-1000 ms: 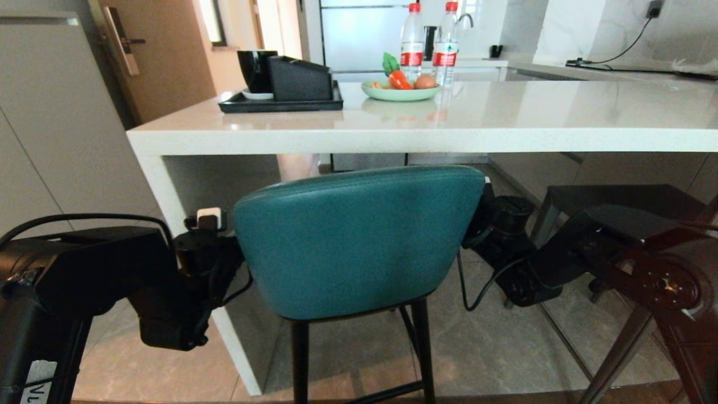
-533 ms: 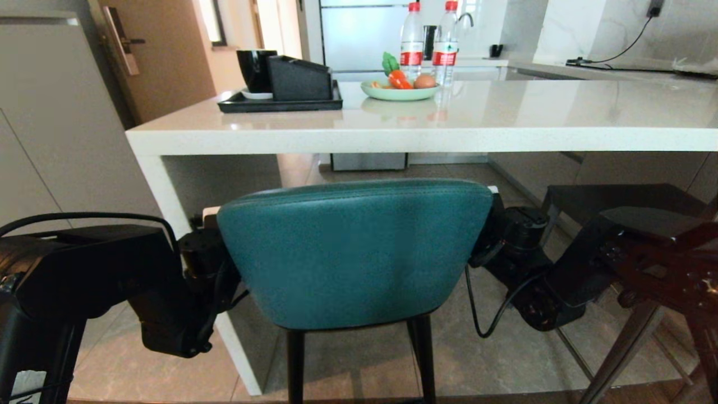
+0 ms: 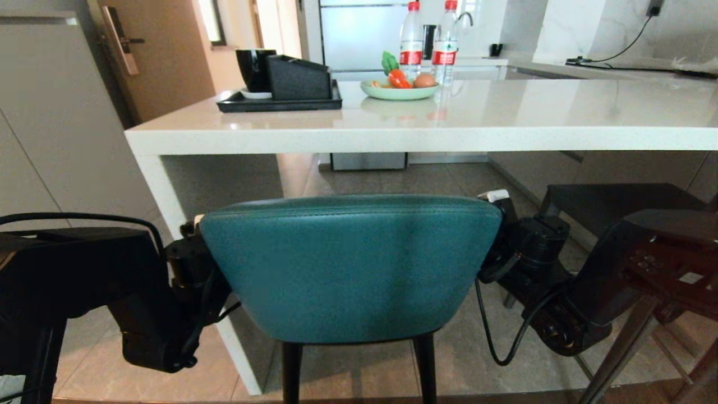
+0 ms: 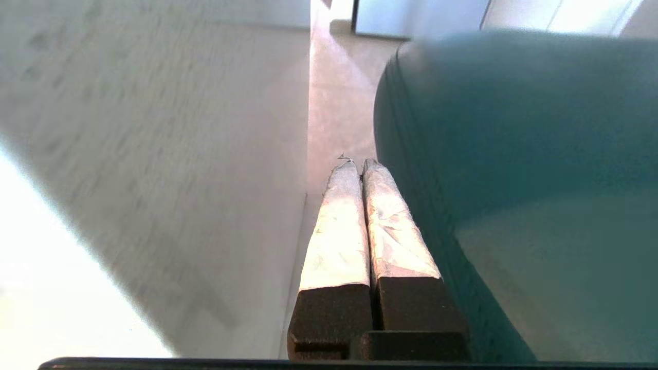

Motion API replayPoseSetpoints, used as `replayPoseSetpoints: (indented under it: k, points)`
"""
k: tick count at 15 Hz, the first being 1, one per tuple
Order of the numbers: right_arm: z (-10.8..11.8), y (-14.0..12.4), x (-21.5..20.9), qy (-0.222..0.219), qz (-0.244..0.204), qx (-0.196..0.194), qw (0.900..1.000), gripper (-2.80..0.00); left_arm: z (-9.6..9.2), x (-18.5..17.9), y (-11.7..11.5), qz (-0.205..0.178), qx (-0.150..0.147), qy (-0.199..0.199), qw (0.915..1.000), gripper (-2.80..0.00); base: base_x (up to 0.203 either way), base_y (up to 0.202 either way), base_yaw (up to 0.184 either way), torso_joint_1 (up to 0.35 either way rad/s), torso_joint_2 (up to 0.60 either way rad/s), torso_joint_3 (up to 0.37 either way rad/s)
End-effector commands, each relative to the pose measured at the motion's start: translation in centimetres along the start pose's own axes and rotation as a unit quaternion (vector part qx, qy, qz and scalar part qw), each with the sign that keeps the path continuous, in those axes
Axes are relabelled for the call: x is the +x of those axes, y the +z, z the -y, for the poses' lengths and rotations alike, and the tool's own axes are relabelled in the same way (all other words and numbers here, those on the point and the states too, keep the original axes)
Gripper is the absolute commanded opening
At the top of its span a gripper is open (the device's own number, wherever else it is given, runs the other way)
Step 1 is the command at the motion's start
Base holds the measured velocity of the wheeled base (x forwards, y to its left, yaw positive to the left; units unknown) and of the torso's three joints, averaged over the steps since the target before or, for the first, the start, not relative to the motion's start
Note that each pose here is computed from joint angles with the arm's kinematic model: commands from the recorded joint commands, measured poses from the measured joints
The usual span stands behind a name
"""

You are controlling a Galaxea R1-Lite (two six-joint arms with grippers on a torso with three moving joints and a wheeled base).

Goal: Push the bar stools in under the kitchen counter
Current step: Pull the blue chair out from under the dining table

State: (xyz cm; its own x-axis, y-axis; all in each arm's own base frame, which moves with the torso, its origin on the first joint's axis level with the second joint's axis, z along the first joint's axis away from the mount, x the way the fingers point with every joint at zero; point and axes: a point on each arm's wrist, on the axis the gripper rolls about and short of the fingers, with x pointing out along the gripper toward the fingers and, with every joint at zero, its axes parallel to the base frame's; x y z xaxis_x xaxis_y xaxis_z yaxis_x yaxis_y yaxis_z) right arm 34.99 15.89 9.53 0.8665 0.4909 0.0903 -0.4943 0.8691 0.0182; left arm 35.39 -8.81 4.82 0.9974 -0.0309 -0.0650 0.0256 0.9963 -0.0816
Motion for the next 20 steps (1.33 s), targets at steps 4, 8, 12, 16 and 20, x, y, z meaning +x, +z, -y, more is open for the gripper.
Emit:
replayPoseSetpoints:
  k: [4, 8, 12, 16, 20]
  points:
    - [-0.2, -0.1, -0.4, 0.002, -0.001, 0.001, 1.0, -2.8, 0.0, -1.0, 0.5, -0.001, 0.002, -0.003, 1.0, -2.8, 0.0, 0.0, 0.0, 0.0, 0.0, 0.0]
    - [0.4, -0.7, -0.4, -0.007, -0.005, 0.001, 1.0, -2.8, 0.0, -1.1, 0.7, 0.001, 0.002, -0.002, 1.0, -2.8, -0.114, 0.0, 0.0, -0.002, 0.0, 0.001]
    - [1.0, -1.1, -0.4, -0.013, -0.006, 0.0, 1.0, -2.8, 0.0, -1.1, 0.7, 0.0, 0.002, -0.003, 1.0, -2.8, -0.194, 0.0, -0.002, -0.002, 0.0, 0.003]
    - [1.1, -1.1, -0.5, -0.015, -0.006, 0.003, 1.0, -2.8, 0.1, -1.1, 0.7, 0.0, 0.002, -0.003, 1.0, -2.8, -0.193, 0.0, -0.002, 0.002, 0.0, 0.005]
    - [1.4, -1.0, -0.5, -0.018, -0.005, 0.002, 1.0, -2.8, 0.1, -1.1, 0.6, 0.0, 0.003, -0.003, 1.0, -2.8, -0.193, 0.0, 0.0, 0.0, 0.0, 0.004]
